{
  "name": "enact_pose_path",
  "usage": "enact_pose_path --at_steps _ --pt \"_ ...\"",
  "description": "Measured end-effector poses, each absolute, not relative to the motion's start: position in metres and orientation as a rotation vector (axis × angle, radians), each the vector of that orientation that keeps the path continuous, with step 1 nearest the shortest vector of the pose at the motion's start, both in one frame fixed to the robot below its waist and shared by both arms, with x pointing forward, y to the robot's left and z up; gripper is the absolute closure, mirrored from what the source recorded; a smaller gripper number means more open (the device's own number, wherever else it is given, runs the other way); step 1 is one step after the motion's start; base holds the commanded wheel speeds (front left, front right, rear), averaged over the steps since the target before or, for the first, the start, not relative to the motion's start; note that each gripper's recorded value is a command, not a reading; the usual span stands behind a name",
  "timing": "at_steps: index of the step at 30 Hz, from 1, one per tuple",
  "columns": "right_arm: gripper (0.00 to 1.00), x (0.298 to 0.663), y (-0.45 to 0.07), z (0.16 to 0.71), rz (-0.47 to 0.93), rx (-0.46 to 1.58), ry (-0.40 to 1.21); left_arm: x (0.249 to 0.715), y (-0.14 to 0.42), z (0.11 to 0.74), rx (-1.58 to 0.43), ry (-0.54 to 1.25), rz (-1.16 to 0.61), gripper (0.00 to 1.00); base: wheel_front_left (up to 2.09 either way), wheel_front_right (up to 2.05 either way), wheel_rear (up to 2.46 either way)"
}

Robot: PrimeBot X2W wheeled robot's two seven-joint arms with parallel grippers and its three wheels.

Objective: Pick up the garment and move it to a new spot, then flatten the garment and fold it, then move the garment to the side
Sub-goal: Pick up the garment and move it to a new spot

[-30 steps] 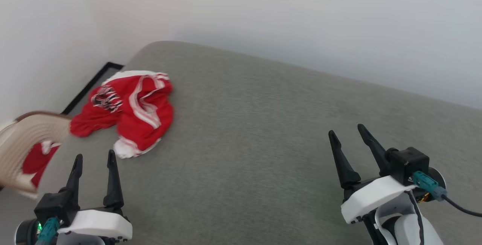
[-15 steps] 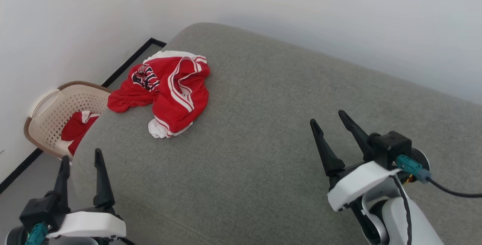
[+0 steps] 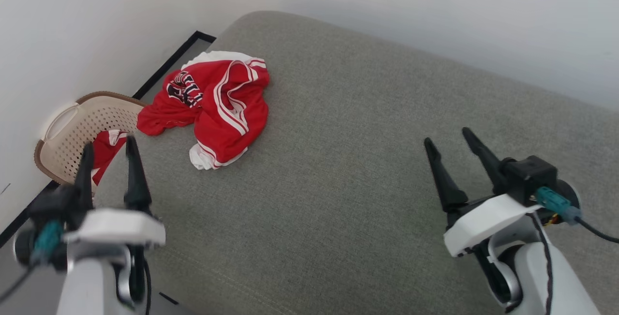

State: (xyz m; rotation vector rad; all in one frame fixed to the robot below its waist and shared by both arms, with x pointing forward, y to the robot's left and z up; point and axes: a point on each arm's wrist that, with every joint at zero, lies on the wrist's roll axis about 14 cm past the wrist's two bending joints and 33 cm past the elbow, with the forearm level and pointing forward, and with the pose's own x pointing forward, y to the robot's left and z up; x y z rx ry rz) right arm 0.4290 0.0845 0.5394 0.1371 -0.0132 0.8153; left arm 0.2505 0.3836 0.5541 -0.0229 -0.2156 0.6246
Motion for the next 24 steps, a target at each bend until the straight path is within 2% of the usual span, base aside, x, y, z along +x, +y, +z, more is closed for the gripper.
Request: enact_pose_path --at_steps 12,17,24 --pt "0.0 0.453 0.051 0.533 0.741 0.103 -0.008 0.336 0.407 0.574 0.028 -0.176 0.525 0.0 0.0 0.0 0.0" --pt "0.0 0.473 0.028 0.525 0.694 0.089 0.005 0.388 0.407 0.556 0.02 -0.091 0.483 0.0 0.0 0.0 0.0" --pt "0.0 0.491 0.006 0.511 0.655 0.074 0.032 0.431 0.41 0.5 -0.016 0.1 0.486 0.0 0.0 0.0 0.0"
